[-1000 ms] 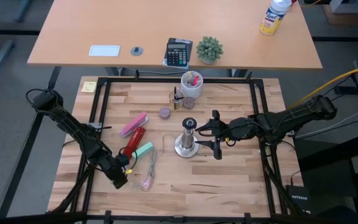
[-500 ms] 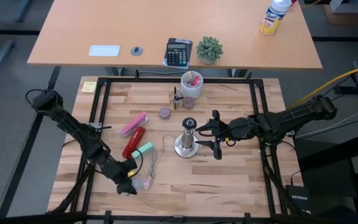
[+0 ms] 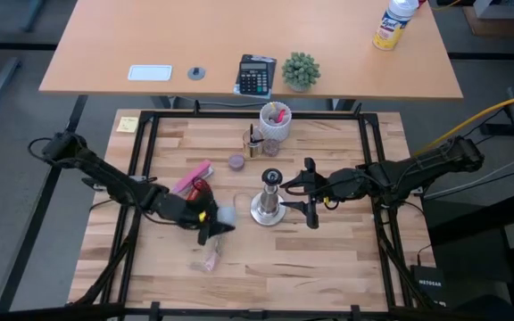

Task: Screw lightbulb
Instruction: Insert the lightbulb to the lamp

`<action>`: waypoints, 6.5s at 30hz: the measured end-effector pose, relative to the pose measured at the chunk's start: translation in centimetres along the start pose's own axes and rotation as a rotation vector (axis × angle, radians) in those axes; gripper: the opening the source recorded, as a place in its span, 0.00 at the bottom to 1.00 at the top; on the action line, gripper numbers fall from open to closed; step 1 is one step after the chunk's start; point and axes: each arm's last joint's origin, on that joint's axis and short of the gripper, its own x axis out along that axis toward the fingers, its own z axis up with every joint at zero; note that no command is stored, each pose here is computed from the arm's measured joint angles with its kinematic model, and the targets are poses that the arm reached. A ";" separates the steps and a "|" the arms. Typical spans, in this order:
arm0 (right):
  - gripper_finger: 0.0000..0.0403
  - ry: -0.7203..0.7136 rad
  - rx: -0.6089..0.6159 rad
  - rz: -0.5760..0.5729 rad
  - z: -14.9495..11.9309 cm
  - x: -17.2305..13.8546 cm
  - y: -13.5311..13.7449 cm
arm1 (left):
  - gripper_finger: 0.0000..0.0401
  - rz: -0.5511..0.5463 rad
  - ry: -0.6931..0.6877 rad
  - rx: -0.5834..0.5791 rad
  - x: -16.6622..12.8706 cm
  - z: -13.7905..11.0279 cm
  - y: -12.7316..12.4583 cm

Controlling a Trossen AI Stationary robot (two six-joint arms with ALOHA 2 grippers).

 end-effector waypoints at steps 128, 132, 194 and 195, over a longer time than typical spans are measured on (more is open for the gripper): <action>0.41 -0.039 0.445 -0.462 -5.3 2.2 0.9 | 0.56 0.114 -0.483 0.672 4.3 16.6 -3.9; 0.41 -0.085 0.424 -0.476 -5.6 4.0 1.4 | 0.56 0.137 -0.512 0.700 3.4 17.1 -4.2; 0.75 -0.112 0.276 -0.295 -5.2 7.5 3.1 | 0.56 0.159 -0.500 0.670 0.7 18.0 -4.8; 0.76 -0.114 0.277 -0.295 -5.1 7.5 3.1 | 0.56 0.158 -0.499 0.669 0.7 18.0 -4.8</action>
